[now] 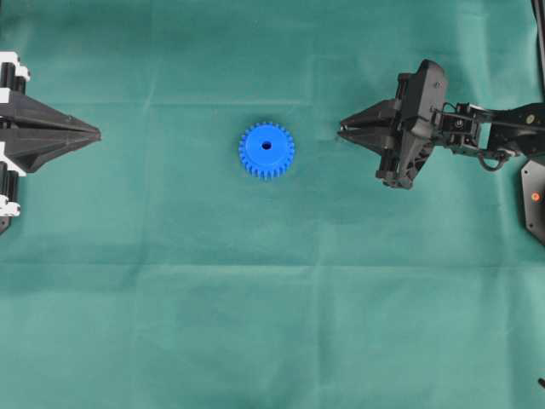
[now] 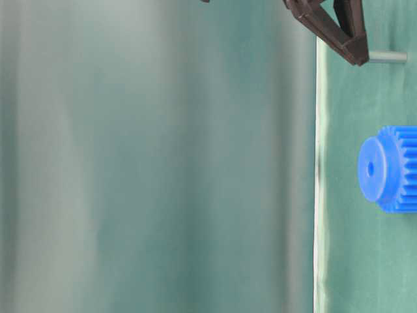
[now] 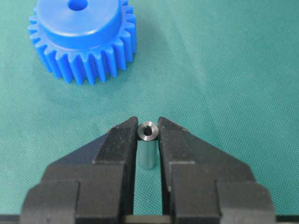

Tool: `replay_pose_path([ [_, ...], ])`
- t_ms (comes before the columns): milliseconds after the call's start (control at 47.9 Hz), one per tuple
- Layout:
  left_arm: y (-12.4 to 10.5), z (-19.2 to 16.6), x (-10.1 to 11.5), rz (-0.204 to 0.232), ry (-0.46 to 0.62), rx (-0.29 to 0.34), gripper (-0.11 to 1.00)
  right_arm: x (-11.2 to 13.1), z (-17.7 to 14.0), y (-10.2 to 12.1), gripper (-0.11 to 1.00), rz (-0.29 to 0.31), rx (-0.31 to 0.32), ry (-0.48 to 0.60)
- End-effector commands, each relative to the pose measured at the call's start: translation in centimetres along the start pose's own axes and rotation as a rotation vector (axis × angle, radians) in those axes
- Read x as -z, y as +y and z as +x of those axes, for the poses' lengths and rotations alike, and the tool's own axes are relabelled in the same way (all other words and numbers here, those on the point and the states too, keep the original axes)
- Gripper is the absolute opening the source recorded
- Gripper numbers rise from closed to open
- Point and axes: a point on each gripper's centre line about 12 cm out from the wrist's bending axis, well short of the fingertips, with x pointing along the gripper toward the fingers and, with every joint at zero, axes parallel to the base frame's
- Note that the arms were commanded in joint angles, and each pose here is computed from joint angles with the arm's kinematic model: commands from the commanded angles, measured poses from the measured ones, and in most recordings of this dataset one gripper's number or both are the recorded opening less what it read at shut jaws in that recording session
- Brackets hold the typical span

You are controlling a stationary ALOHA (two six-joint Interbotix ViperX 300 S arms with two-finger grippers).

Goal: Insert the shaft placed at a random location into the center hole of the medium gear at another random location.
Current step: 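Close the right gripper on the silver shaft and lift it, then carry the shaft left with the right gripper over the blue gear's hole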

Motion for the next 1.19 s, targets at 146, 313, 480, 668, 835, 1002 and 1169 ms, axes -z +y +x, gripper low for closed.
replay_pose_path([
  [146, 0.1, 0.2, -0.7, 0.000, -0.017, -0.003, 0.00, -3.7, -1.7, 0.0, 0.14, -0.005, 0.002, -0.047],
  [313, 0.1, 0.2, -0.7, 0.000, -0.017, -0.003, 0.00, -6.1, -3.2, 0.0, 0.14, -0.004, 0.000, -0.061],
  [480, 0.1, 0.2, -0.6, 0.000, -0.012, -0.003, 0.00, -7.0, -4.1, 0.0, 0.14, -0.003, -0.001, -0.057],
  [668, 0.1, 0.3, -0.5, 0.000, -0.011, -0.003, 0.00, -6.9, -4.0, 0.0, 0.14, -0.005, -0.002, -0.046],
  [835, 0.1, 0.3, -0.5, 0.000, -0.009, -0.003, 0.00, -7.0, -3.8, 0.0, 0.14, 0.000, -0.002, -0.046],
  [1002, 0.1, 0.3, -0.5, 0.000, -0.009, -0.003, 0.00, -7.4, -3.0, 0.3, 0.14, -0.001, -0.010, -0.048],
  [1169, 0.1, 0.3, -0.5, 0.000, -0.009, -0.003, 0.00, -8.2, -1.7, 0.9, 0.14, -0.008, -0.027, -0.046],
])
